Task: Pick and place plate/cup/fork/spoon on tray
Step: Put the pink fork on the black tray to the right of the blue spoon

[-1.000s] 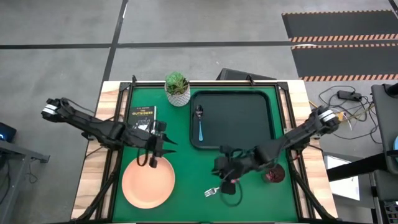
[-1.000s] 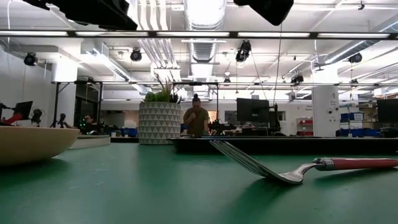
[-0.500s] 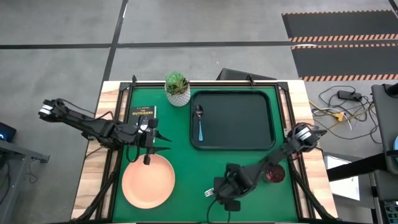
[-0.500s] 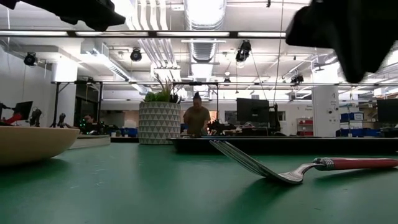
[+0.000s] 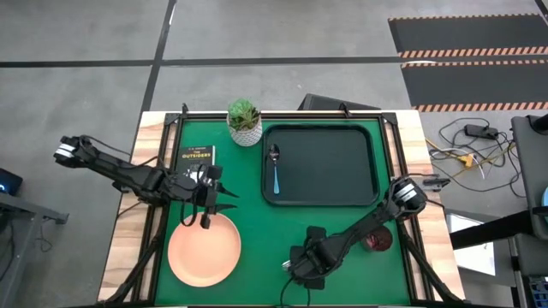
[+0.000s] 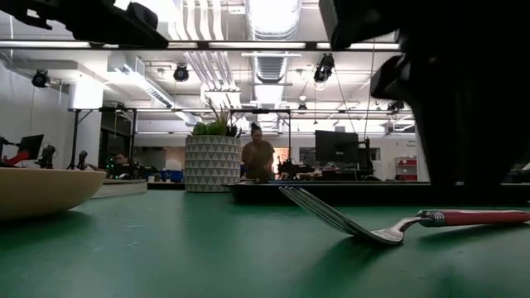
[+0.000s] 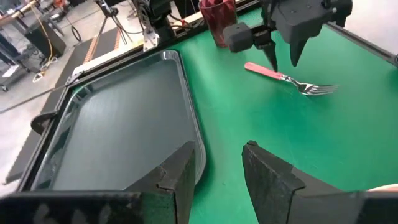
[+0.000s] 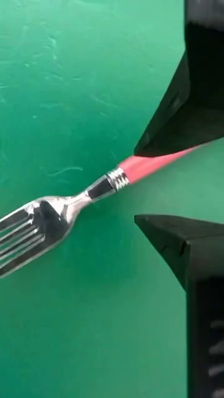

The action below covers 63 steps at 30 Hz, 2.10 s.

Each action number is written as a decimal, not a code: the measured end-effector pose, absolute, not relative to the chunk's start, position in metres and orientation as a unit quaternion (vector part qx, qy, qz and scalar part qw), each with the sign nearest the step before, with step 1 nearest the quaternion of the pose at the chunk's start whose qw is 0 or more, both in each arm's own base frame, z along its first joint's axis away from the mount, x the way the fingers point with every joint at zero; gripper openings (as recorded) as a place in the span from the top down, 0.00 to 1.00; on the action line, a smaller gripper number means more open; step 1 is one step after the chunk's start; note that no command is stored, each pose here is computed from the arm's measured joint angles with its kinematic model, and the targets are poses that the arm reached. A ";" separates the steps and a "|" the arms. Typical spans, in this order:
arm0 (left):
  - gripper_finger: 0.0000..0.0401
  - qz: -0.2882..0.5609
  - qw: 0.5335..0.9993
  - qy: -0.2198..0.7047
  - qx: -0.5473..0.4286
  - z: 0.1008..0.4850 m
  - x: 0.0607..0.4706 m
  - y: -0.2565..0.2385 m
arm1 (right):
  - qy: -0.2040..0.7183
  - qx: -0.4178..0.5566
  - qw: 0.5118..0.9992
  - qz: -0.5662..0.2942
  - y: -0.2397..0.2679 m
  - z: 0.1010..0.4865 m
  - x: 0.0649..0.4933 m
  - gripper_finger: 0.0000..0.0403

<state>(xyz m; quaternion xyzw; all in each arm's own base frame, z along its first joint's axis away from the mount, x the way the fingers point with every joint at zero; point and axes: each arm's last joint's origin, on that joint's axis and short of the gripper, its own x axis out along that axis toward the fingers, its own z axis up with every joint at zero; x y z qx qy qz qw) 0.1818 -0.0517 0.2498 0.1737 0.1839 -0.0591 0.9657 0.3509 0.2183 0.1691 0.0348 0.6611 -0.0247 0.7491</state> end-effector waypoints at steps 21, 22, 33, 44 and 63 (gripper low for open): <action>0.72 -0.058 0.959 0.087 0.264 0.277 0.167 -0.047 | 0.675 0.016 0.737 -0.023 0.210 0.141 0.362 0.88; 0.72 -0.057 0.960 0.083 0.262 0.278 0.165 -0.046 | 0.675 0.022 0.737 -0.025 0.210 0.141 0.363 0.91; 0.72 -0.051 0.967 0.061 0.242 0.286 0.151 -0.042 | 0.617 0.235 0.734 -0.162 0.173 0.204 0.404 0.91; 0.72 -0.047 0.973 0.036 0.223 0.293 0.138 -0.038 | 0.478 0.416 0.695 -0.339 0.057 0.258 0.445 0.91; 0.72 -0.037 0.976 -0.015 0.214 0.305 0.118 -0.031 | 0.462 0.497 0.562 -0.473 -0.093 0.213 0.424 0.91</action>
